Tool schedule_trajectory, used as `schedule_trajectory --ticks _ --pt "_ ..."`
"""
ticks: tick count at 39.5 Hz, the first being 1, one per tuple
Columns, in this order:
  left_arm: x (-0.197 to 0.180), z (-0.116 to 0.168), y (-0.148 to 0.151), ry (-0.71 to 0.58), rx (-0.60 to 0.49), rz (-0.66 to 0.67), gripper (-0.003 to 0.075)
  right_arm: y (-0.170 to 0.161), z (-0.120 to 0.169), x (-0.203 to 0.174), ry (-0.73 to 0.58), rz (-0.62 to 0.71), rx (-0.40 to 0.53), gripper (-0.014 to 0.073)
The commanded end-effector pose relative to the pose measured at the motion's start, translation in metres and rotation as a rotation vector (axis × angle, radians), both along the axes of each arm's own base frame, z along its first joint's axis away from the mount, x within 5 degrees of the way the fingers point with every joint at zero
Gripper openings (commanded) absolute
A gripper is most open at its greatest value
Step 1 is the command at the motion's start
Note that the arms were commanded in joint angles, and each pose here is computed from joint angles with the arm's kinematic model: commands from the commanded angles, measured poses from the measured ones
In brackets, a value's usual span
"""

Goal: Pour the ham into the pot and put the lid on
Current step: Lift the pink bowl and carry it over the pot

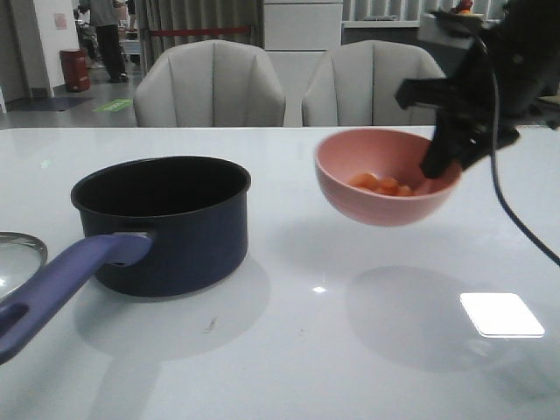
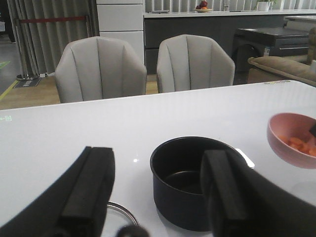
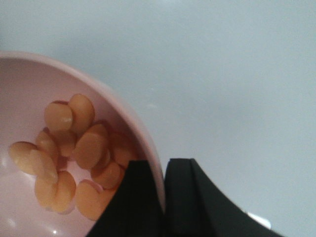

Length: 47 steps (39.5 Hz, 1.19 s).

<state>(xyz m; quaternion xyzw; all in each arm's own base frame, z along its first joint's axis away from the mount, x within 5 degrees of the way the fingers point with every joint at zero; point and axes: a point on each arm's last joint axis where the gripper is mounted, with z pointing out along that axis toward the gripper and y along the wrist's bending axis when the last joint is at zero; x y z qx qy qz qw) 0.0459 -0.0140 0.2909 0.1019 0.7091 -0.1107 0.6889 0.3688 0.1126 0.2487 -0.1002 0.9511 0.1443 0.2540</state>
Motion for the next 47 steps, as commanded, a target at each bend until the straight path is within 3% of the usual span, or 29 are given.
schedule_trajectory --ticks 1,12,20,26,39,47 --pt "-0.001 0.014 0.000 -0.080 -0.026 -0.009 0.0424 0.032 0.056 -0.006 -0.184 0.077 0.034 0.0138" --pt "-0.001 0.014 0.000 -0.080 -0.026 -0.009 0.0424 0.105 0.094 -0.001 -0.314 0.158 0.072 0.0138" --pt "-0.001 0.014 0.000 -0.080 -0.026 -0.009 0.0424 0.145 0.092 0.006 -0.516 0.252 -0.013 0.0138" --pt "-0.001 0.014 0.000 -0.080 -0.026 -0.009 0.0424 0.156 0.085 0.008 -0.631 0.252 -0.009 0.0138" --pt "-0.001 0.014 0.000 -0.080 -0.026 -0.009 0.0424 0.165 0.074 0.007 -0.837 0.273 0.142 0.0138" --pt "-0.001 0.014 0.000 -0.080 -0.026 -0.009 0.0424 0.168 0.065 0.003 -0.967 0.330 0.187 0.0138"
